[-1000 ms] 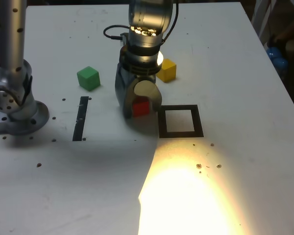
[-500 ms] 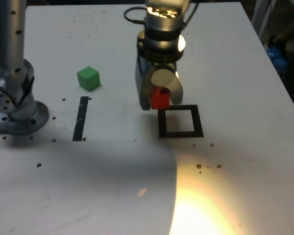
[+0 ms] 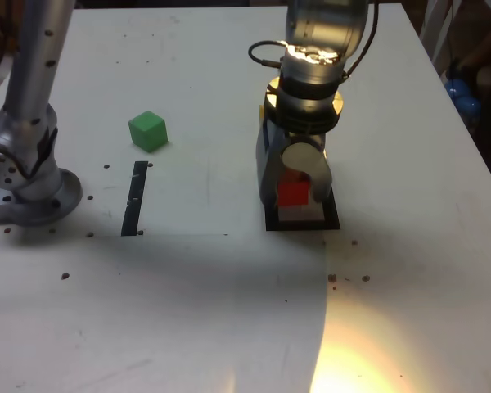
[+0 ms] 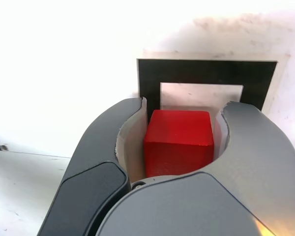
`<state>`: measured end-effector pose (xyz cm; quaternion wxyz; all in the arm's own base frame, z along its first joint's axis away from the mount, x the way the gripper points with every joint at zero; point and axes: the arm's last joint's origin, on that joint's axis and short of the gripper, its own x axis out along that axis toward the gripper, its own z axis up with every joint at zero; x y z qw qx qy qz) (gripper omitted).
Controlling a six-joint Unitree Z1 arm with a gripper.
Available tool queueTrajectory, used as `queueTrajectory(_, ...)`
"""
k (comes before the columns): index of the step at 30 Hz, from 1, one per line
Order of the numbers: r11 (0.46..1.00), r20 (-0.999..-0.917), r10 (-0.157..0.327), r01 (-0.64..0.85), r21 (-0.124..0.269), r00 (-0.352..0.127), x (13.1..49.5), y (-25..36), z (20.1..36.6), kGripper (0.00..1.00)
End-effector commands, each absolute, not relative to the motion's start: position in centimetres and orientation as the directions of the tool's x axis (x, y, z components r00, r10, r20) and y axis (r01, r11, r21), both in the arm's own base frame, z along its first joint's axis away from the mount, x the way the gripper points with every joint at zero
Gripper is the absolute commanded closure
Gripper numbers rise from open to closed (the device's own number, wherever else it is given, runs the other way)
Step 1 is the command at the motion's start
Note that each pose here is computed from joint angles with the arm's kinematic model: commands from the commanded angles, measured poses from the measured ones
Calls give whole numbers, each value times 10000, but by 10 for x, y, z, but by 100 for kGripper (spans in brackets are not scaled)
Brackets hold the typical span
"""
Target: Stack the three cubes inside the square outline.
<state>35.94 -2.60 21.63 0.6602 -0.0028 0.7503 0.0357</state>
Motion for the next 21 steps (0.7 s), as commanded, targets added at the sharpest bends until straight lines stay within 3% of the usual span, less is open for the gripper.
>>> queueTrajectory(1,9986,-9916,331,-374,381,-1253,364,-28,212,74)
queueTrajectory(6,9990,-9918,320,-284,358,-1240,367,-28,208,66)
queueTrajectory(15,9991,-9903,375,-144,398,-1335,367,-28,210,24)
queueTrajectory(21,9992,-9908,390,-42,399,-1298,367,-28,211,15)
